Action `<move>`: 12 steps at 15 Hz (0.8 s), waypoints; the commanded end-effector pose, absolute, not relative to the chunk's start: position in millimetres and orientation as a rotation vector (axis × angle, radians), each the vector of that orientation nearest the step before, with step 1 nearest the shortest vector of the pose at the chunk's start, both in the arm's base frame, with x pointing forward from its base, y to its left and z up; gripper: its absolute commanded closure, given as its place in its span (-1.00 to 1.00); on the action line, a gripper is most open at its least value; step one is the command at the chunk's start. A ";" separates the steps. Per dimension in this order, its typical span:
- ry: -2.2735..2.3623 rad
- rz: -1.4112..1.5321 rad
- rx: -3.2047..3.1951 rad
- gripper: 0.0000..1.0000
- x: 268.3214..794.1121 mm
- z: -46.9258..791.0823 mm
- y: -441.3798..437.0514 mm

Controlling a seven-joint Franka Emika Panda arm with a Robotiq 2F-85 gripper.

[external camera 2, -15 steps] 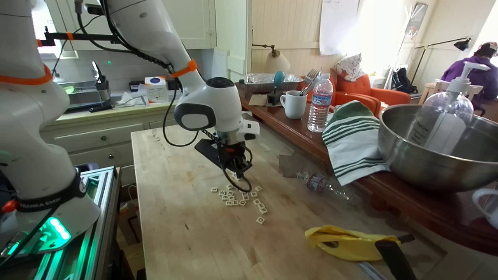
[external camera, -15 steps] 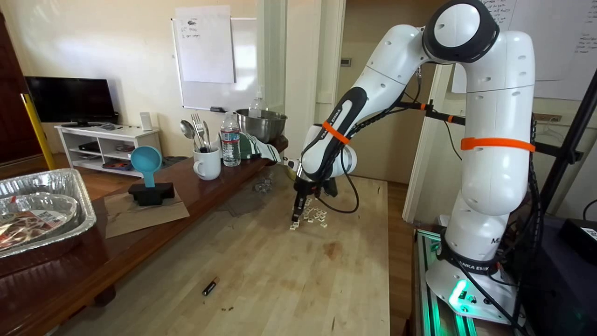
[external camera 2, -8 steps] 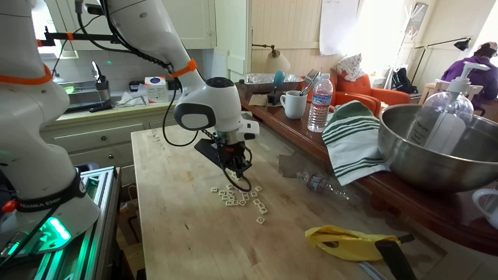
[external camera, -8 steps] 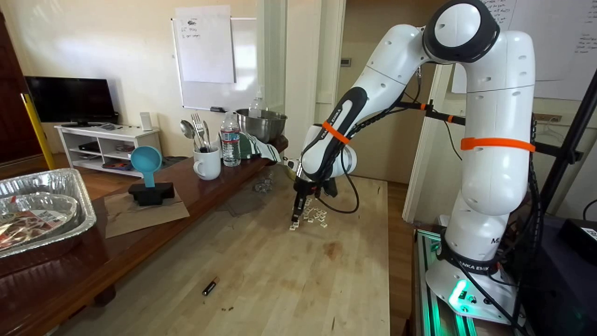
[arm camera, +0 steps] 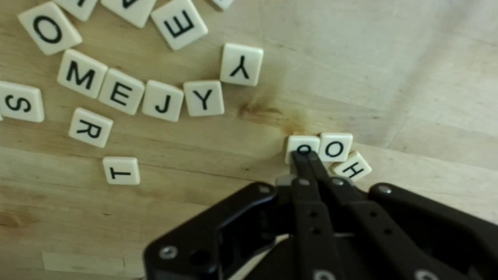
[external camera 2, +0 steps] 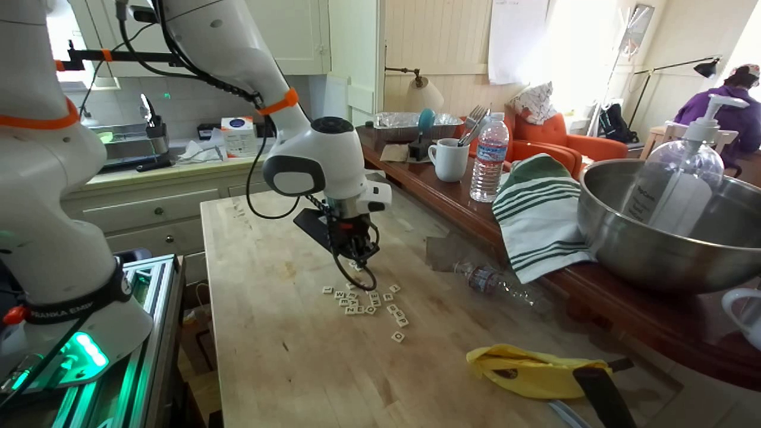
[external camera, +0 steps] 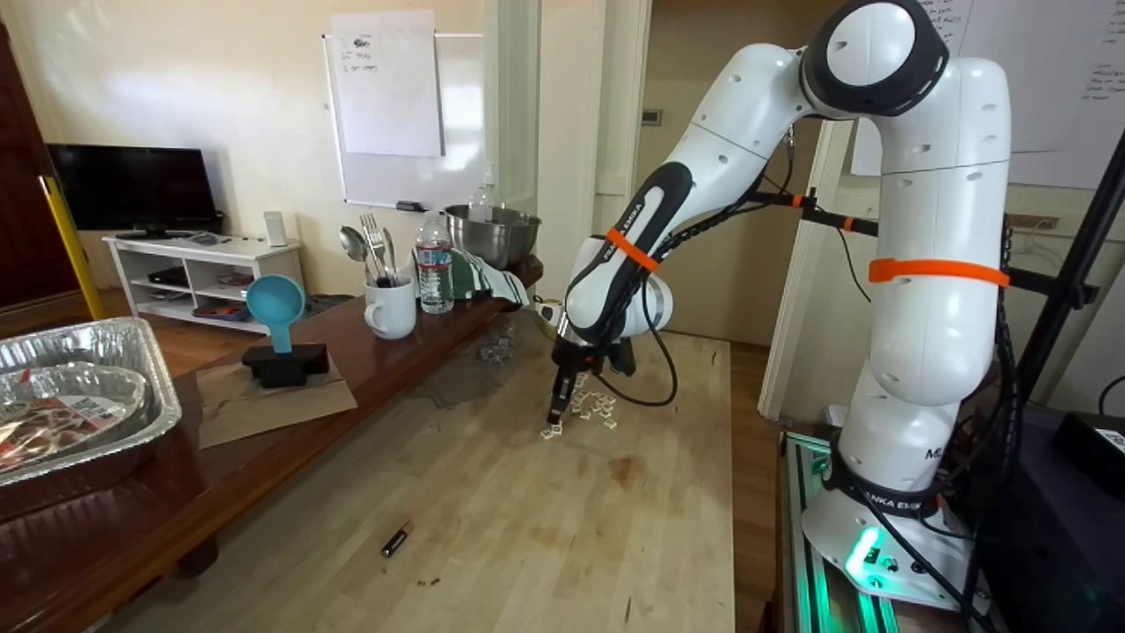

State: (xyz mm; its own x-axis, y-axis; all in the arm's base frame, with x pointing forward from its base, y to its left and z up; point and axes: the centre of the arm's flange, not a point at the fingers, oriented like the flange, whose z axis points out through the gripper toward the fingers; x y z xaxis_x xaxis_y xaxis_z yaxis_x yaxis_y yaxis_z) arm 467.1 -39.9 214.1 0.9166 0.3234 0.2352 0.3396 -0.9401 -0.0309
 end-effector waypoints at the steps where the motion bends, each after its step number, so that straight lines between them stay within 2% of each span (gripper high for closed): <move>1: -0.521 -0.325 -2.984 1.00 452.7 213.4 -38.9; 12: -0.558 -0.354 -2.976 1.00 445.7 220.2 -23.1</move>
